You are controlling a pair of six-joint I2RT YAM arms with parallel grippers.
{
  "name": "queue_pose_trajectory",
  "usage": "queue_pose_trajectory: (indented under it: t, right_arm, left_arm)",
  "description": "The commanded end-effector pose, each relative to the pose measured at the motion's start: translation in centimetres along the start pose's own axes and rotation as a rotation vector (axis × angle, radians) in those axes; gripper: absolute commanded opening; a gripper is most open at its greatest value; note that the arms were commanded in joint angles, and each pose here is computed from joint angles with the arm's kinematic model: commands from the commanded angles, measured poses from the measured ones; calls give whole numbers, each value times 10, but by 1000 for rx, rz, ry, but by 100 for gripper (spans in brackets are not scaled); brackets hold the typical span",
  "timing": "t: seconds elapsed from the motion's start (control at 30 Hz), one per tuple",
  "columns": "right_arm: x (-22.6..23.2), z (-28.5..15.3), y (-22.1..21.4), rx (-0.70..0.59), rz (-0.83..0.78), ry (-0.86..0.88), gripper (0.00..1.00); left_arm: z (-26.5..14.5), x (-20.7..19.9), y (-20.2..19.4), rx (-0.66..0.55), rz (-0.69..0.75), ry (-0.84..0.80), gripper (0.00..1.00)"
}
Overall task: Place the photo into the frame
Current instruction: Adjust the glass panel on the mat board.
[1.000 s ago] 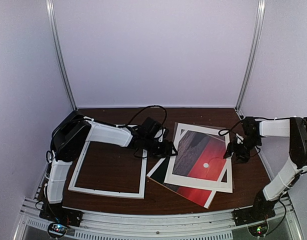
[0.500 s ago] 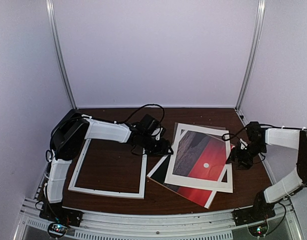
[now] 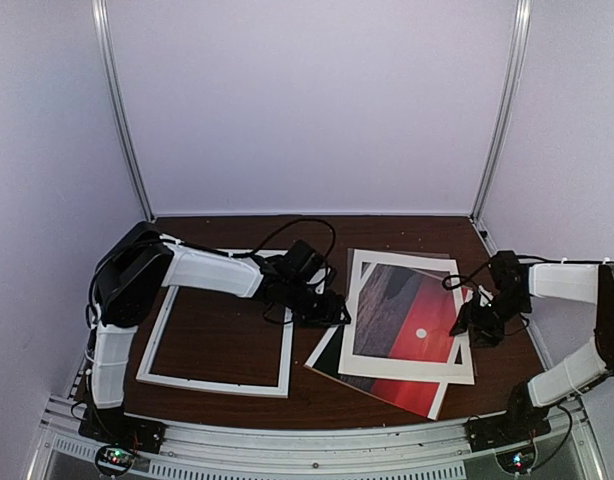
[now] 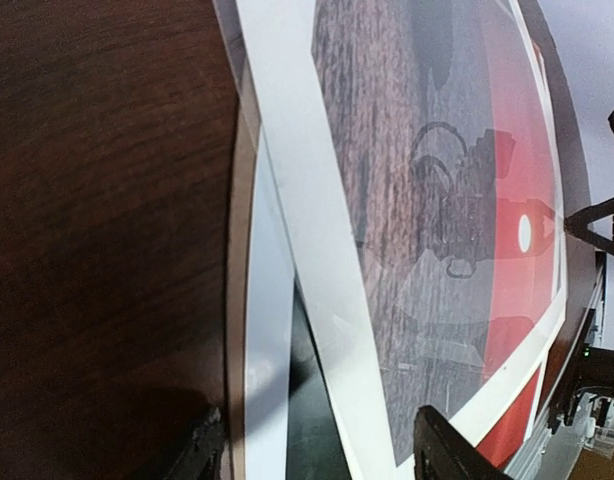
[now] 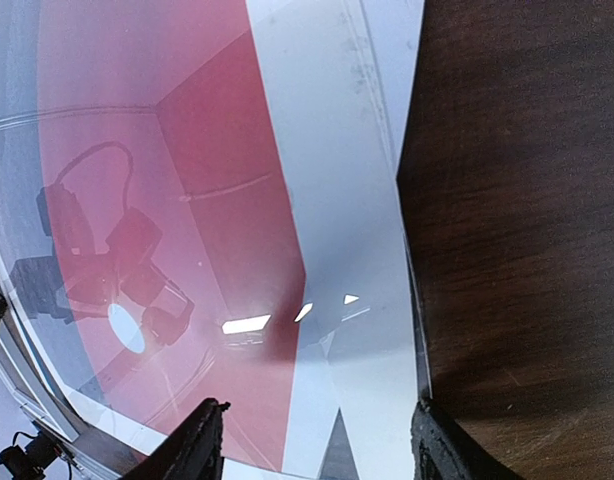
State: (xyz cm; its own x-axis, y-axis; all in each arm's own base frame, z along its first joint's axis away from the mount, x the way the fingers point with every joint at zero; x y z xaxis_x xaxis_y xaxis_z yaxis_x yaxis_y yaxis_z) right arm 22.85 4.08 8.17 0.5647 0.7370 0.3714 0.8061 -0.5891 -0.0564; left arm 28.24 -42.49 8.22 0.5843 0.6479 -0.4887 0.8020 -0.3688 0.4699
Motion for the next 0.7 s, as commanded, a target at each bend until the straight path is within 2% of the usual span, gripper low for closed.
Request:
queue_pose_trajectory:
  t: [0.0,0.17,0.47,0.67]
  right_arm:
    - [-5,9,-9,30,-2,4,63]
    - [-5,6,-12,28,-14,7,63]
    - [-14,-7,-3,-91,12,-96,68]
    - [-18,-4,-2,-102,20,-110,69]
  left_arm:
    - [-19,-2,-1,-32,11,75,67]
    - [-21,-4,-4,-25,30,89,68]
    - [-15,-27,-11,5,66,25,67]
    - [-11,-35,-14,19,89,-1,67]
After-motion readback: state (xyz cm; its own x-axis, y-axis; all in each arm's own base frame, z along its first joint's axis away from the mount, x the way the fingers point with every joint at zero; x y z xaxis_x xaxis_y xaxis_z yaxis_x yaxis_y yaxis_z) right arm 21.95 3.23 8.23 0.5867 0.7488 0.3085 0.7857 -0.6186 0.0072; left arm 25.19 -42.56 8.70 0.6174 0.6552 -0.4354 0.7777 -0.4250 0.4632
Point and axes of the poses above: each gripper's point midway between its finger pads, its own z axis out along the fingers, its own x axis along the line the jaws close on, y = z × x, the point moved 6 cm from there along -z, back along the fingers, and after that the axes turned 14 degrees about z, right-handed, at the moved point
